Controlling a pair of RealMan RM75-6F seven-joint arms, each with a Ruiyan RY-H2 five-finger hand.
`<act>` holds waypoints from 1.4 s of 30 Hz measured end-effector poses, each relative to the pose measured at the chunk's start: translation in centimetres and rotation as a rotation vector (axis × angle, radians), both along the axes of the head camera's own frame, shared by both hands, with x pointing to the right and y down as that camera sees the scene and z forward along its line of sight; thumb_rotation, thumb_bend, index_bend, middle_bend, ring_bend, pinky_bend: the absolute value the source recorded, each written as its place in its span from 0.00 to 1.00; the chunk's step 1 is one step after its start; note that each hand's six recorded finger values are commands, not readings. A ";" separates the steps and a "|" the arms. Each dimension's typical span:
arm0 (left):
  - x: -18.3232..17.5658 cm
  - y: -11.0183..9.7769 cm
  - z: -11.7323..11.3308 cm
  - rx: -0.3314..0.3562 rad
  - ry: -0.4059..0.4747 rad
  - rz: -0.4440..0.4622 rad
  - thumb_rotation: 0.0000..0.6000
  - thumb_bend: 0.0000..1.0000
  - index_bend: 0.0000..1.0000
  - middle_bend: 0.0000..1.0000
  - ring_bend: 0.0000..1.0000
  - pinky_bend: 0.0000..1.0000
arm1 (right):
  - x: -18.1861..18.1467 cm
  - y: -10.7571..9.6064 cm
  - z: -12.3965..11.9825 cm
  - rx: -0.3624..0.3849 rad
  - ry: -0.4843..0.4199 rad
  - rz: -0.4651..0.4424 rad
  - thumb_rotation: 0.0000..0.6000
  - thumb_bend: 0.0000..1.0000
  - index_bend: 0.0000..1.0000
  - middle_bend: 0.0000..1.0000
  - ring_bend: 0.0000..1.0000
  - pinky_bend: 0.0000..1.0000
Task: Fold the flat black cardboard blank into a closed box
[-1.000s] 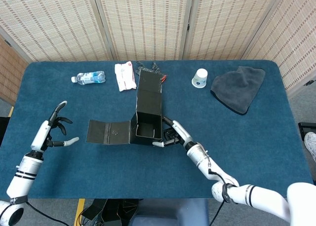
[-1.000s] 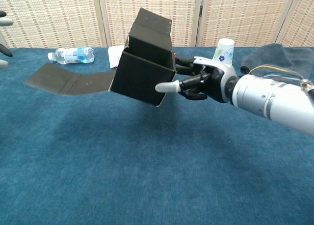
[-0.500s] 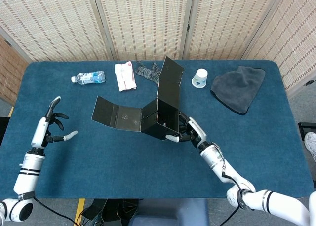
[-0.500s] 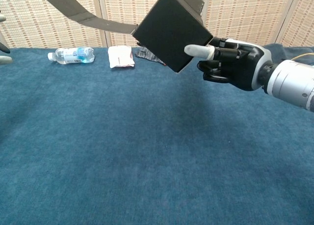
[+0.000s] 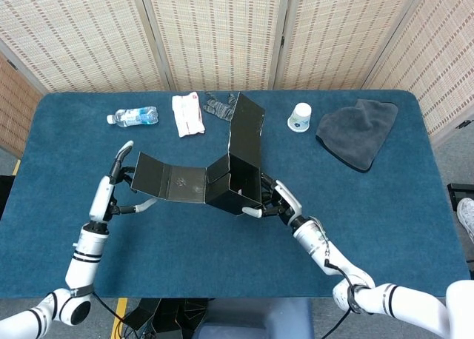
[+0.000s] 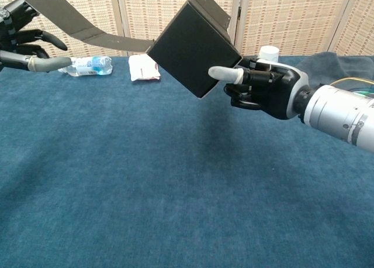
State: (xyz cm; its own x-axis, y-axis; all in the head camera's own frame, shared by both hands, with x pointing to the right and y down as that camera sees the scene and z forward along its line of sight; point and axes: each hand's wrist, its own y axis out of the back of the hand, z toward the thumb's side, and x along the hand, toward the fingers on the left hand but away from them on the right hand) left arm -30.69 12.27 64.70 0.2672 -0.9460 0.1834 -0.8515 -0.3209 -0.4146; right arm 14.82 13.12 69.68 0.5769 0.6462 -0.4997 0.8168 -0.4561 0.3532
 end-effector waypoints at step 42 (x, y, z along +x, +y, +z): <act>6.0 -1.7 -3.3 0.288 0.051 0.024 1.00 0.00 0.30 0.22 0.52 0.62 | -2.1 1.0 0.1 -0.038 -0.011 -0.081 1.00 0.33 0.39 0.41 0.81 1.00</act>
